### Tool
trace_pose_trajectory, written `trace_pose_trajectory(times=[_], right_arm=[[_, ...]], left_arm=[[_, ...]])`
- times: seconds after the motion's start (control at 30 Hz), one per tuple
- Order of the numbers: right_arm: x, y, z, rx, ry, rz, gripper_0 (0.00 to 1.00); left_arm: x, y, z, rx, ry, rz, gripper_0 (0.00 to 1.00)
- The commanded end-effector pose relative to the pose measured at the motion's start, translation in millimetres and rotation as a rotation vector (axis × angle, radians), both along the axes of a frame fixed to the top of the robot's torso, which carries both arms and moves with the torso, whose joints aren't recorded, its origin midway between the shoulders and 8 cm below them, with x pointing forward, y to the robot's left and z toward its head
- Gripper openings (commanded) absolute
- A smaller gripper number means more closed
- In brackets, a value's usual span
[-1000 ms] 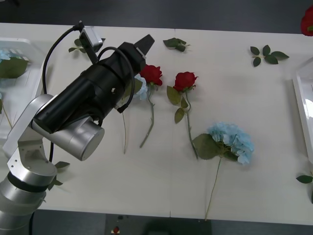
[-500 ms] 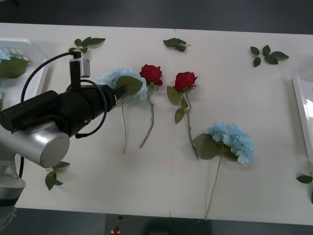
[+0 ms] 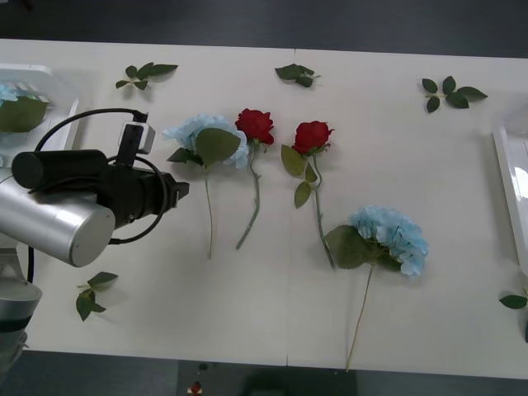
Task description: Put the red flowers into the right box and the blue flowers into the left box
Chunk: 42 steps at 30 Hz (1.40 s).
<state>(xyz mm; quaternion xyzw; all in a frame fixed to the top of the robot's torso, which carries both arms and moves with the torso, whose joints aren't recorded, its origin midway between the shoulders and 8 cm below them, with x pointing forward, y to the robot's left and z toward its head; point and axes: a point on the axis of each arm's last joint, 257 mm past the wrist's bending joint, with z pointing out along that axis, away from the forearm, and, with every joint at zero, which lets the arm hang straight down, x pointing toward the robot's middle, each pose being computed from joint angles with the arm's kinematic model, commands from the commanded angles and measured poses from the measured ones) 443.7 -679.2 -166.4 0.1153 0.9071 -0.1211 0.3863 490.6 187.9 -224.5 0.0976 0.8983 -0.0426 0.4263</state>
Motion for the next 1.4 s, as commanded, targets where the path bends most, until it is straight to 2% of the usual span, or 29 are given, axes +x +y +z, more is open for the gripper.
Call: trace_pose_trajectory(times=[0.03, 0.33, 0.37, 0.4, 0.47, 0.5, 0.53, 0.77, 0.97, 1.1, 1.27, 1.33, 1.37, 1.4], right_arm=[[17.5, 1.2, -3.7, 0.026, -0.062, -0.027, 0.00], [31.8, 14.1, -33.2, 0.019, -0.077, -0.012, 0.00], [31.4, 15.6, -36.1, 0.023, -0.075, -0.011, 0.04], [31.5, 16.4, -37.5, 0.025, -0.074, -0.011, 0.12], [31.7, 17.6, -39.0, 0.026, -0.073, -0.009, 0.81], [31.7, 17.6, -39.0, 0.026, -0.073, -0.009, 0.96], [31.8, 18.2, -39.7, 0.026, -0.072, -0.007, 1.00], [38.1, 33.5, -34.6, 0.070, -0.085, 0.028, 1.00], [46.6, 81.4, -4.0, 0.157, -0.075, 0.132, 1.00], [44.1, 109.5, 13.8, 0.210, -0.038, 0.184, 1.00], [31.1, 154.8, 22.1, 0.357, 0.038, 0.218, 1.00], [23.1, 179.4, 22.0, 0.429, 0.076, 0.224, 1.00], [20.8, 184.6, 21.3, 0.441, 0.087, 0.221, 1.00], [17.2, 196.1, 21.6, 0.464, 0.104, 0.217, 1.00]], left_arm=[[10.4, -37.0, 14.4, -0.096, -0.006, 0.044, 1.00], [41.1, -49.0, -5.8, -0.074, 0.021, 0.079, 1.00], [44.5, -50.1, -6.5, -0.075, 0.021, 0.082, 1.00], [47.8, -49.7, -8.5, -0.073, 0.023, 0.085, 1.00], [56.4, -50.7, -12.9, -0.068, 0.023, 0.091, 1.00], [59.4, -51.5, -15.6, -0.062, 0.026, 0.091, 1.00], [61.9, -51.7, -16.9, -0.060, 0.026, 0.091, 1.00], [78.3, -59.0, -38.3, -0.065, 0.039, 0.090, 1.00], [76.2, -65.6, -60.6, -0.043, 0.083, 0.090, 1.00], [73.8, -68.8, -64.3, -0.041, 0.089, 0.089, 1.00], [70.6, -70.5, -70.5, -0.035, 0.098, 0.090, 1.00], [70.3, -70.8, -70.9, -0.035, 0.097, 0.093, 0.80], [70.0, -71.3, -71.2, -0.034, 0.098, 0.091, 0.75], [69.7, -71.7, -71.5, -0.036, 0.099, 0.092, 0.58]])
